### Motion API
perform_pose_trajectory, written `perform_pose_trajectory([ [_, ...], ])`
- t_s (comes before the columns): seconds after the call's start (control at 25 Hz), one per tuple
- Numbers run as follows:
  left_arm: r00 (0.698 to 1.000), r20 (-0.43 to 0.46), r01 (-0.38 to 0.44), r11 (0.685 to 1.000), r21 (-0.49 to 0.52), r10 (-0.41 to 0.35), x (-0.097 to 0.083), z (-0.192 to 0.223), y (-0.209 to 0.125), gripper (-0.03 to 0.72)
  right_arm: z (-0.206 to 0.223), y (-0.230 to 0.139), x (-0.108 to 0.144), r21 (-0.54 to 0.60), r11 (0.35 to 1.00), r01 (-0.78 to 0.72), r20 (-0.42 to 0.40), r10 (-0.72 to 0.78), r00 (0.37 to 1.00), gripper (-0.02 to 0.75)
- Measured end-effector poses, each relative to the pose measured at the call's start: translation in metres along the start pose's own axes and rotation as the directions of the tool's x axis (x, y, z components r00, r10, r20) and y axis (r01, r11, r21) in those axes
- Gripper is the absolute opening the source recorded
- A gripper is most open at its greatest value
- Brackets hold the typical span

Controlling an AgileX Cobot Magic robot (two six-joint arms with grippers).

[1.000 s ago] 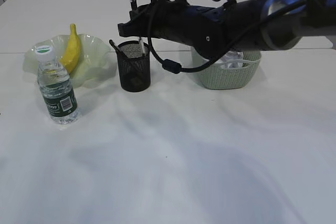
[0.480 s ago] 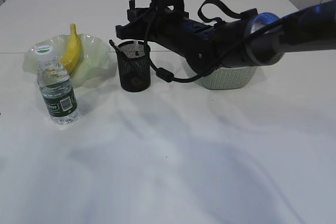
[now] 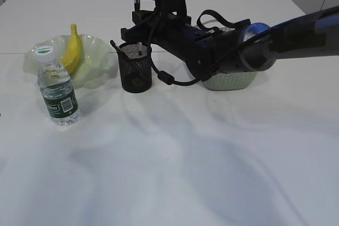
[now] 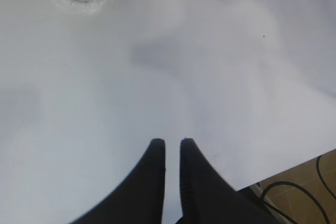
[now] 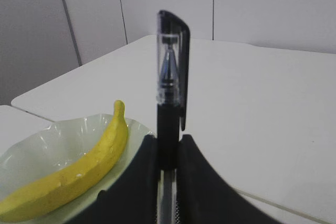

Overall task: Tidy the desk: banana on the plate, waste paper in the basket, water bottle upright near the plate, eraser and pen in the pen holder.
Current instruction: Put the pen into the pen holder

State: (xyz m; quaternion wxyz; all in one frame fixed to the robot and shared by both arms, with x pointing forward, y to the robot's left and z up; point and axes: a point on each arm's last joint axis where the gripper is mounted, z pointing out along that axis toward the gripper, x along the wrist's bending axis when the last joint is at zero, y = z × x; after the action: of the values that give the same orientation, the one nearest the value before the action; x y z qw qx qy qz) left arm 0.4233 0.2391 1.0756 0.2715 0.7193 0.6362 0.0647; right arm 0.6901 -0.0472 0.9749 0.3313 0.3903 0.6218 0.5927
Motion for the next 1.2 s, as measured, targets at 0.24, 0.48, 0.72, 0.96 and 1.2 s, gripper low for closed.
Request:
perform_pose_trajectory([
  [0.24,1.000,0.000,0.000,1.000,-0.004,0.000,0.000,0.000,0.000,0.062,0.003,0.001,-0.004,-0.009,1.000,0.002,0.008,-0.002,1.000,0.043],
  [0.48,1.000,0.000,0.000,1.000,-0.010,0.000,0.000,0.000,0.001,0.062,0.016,-0.007,-0.004,-0.017,1.000,0.007,0.007,-0.007,1.000,0.043],
  [0.72,1.000,0.000,0.000,1.000,-0.010,0.000,0.000,0.000,0.001,0.063,0.020,-0.006,-0.004,0.004,1.000,0.014,0.007,-0.014,1.000,0.043],
  [0.96,1.000,0.000,0.000,1.000,-0.013,0.000,0.000,0.000,0.001,0.064,0.020,-0.013,-0.004,0.078,0.996,0.052,0.003,-0.052,0.999,0.043],
  [1.2,1.000,0.000,0.000,1.000,-0.013,0.000,0.000,0.000,0.001,0.064,0.020,-0.016,-0.004,0.098,0.993,0.058,0.002,-0.058,0.998,0.043],
])
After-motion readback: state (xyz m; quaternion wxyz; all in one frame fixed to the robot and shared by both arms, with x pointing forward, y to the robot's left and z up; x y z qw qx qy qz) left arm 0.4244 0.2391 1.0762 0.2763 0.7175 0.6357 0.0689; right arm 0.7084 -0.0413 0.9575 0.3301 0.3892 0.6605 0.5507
